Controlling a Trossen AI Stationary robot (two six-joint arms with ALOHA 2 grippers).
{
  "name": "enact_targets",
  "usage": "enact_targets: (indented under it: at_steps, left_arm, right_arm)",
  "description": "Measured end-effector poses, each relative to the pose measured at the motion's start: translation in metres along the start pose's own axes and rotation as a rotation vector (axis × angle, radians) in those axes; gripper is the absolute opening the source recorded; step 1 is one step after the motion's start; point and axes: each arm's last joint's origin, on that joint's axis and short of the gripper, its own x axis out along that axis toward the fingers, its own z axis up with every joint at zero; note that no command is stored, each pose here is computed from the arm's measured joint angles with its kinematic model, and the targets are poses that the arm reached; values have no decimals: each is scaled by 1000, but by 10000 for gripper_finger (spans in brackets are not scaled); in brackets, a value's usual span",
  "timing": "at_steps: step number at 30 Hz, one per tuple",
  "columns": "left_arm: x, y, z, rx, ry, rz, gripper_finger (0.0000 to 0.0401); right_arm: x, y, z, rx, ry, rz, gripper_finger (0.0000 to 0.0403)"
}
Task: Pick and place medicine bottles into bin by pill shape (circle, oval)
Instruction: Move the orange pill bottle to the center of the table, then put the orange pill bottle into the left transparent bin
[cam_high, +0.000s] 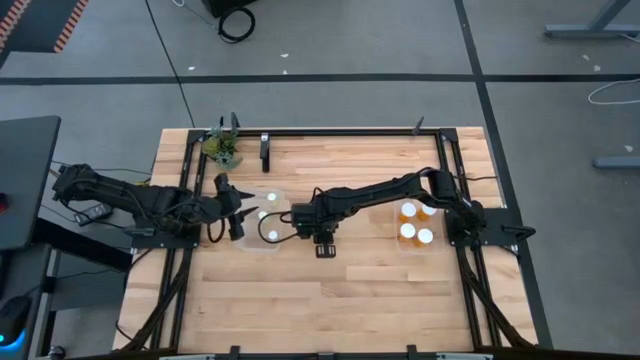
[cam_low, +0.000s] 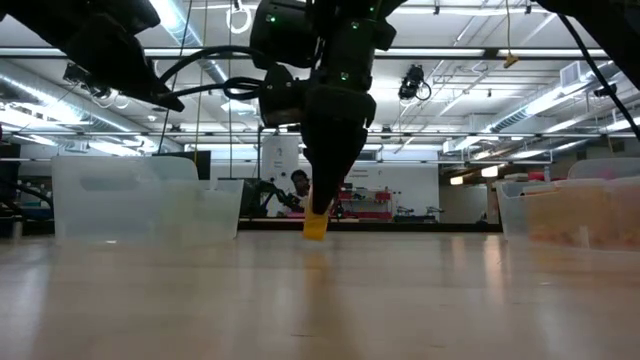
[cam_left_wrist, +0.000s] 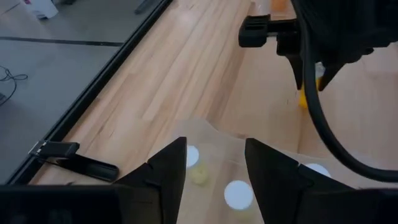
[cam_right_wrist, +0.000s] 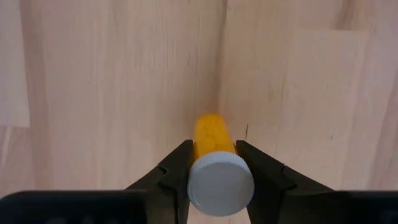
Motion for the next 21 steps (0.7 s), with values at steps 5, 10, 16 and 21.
enact_targets:
  at_steps: [5, 10, 16, 21]
  left_arm:
    - [0, 0, 0, -1, -1, 0, 172]
    - [0, 0, 0, -2, -2, -1, 172]
    - [0, -1, 0, -22, 2, -25, 172]
    - [2, -4, 0, -53, 17, -102, 172]
  right_arm:
    - [2, -1, -1, -8, -4, -4, 134]
    - [1, -1, 2, -17, -30, -8, 169]
    - [1, -1, 2, -25, -34, -9, 198]
    - [-4, 0, 2, -32, -43, -10, 222]
